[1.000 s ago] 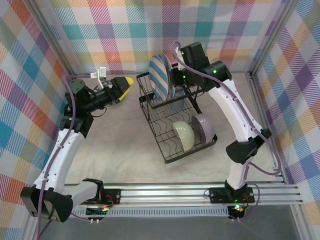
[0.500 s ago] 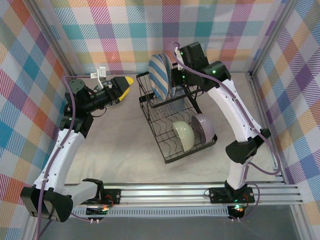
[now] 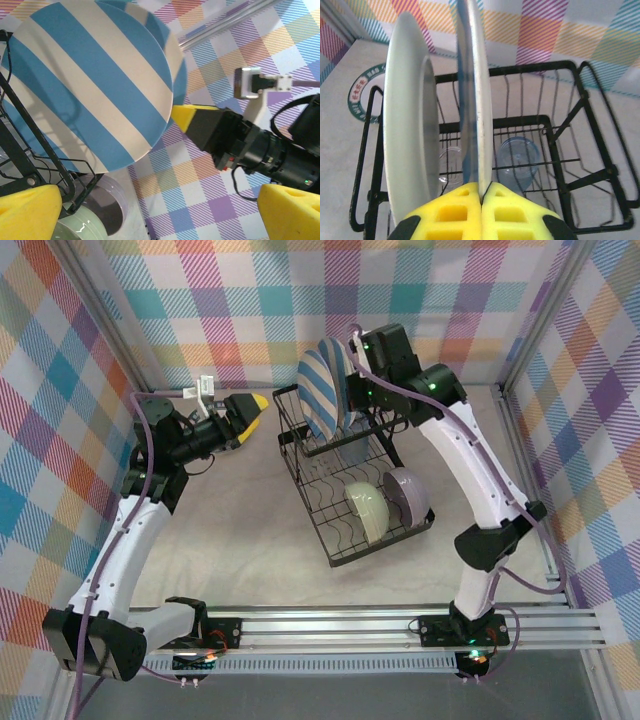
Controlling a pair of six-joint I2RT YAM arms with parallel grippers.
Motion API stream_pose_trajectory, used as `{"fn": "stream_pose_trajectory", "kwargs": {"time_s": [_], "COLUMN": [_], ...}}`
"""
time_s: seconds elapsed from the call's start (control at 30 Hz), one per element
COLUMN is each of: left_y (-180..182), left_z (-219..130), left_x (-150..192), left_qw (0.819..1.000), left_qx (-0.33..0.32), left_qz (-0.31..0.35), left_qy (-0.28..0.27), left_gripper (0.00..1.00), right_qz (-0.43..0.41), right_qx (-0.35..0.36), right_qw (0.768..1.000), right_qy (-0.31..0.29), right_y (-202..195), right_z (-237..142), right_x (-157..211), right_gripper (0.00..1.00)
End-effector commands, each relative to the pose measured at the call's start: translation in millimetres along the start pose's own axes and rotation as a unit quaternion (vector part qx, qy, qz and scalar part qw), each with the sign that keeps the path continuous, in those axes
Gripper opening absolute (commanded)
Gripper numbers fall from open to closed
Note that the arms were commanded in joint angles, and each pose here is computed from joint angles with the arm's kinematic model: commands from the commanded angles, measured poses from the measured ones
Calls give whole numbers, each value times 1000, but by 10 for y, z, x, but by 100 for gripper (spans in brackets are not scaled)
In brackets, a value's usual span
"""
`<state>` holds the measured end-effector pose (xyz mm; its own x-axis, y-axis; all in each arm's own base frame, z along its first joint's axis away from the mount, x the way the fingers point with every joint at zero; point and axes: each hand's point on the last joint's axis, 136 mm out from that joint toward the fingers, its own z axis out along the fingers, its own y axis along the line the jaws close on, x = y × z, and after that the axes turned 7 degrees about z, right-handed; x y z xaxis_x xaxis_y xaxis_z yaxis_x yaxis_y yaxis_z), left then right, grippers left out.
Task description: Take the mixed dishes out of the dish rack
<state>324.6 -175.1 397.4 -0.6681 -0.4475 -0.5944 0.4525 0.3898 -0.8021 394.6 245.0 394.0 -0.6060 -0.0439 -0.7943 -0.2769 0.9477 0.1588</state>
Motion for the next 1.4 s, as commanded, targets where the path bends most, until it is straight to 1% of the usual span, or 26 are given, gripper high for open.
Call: {"fn": "stream_pose_trajectory", "kwargs": {"time_s": [0.0,0.2,0.33,0.53,0.63,0.7,0.8,0.87,0.97,1.13,1.27,1.37], "left_y": [-32,-40,-58,-58,-72,-86,-114,-163,-295,-556,-739,-834], "left_z": [24,47,58,82,98,109,128,138,141,139,126,135], "left_x": [-11,-45,-75,-105,-117,-132,-161,-189,-254,-334,-384,-392], "left_qw": [1000,1000,1000,1000,1000,1000,1000,1000,999,998,996,995], "left_qx": [2,2,3,3,6,9,12,19,39,64,78,81], "left_qz": [8,6,7,9,10,11,12,11,11,26,42,56], "left_qy": [1,0,-1,0,1,1,1,0,-7,-11,-14,-11], "left_gripper": [100,100,100,100,100,100,100,100,100,100,100,100], "right_qz": [1,-1,6,36,69,95,156,209,265,306,340,358], "right_qx": [2,26,62,111,100,86,33,-14,-81,-174,-239,-273], "right_qw": [996,994,989,976,965,961,957,948,933,913,894,882], "right_qy": [-85,-108,-132,-186,-231,-244,-243,-238,-231,-208,-165,-142], "right_y": [-74,-184,-347,-660,-757,-815,-850,-872,-837,-621,-427,-327], "right_z": [-432,-599,-766,-1148,-1425,-1567,-1723,-1815,-1927,-2029,-1935,-1851], "right_x": [-368,-442,-514,-607,-650,-649,-623,-617,-660,-772,-799,-803], "right_gripper": [0,0,0,0,0,0,0,0,0,0,0,0]}}
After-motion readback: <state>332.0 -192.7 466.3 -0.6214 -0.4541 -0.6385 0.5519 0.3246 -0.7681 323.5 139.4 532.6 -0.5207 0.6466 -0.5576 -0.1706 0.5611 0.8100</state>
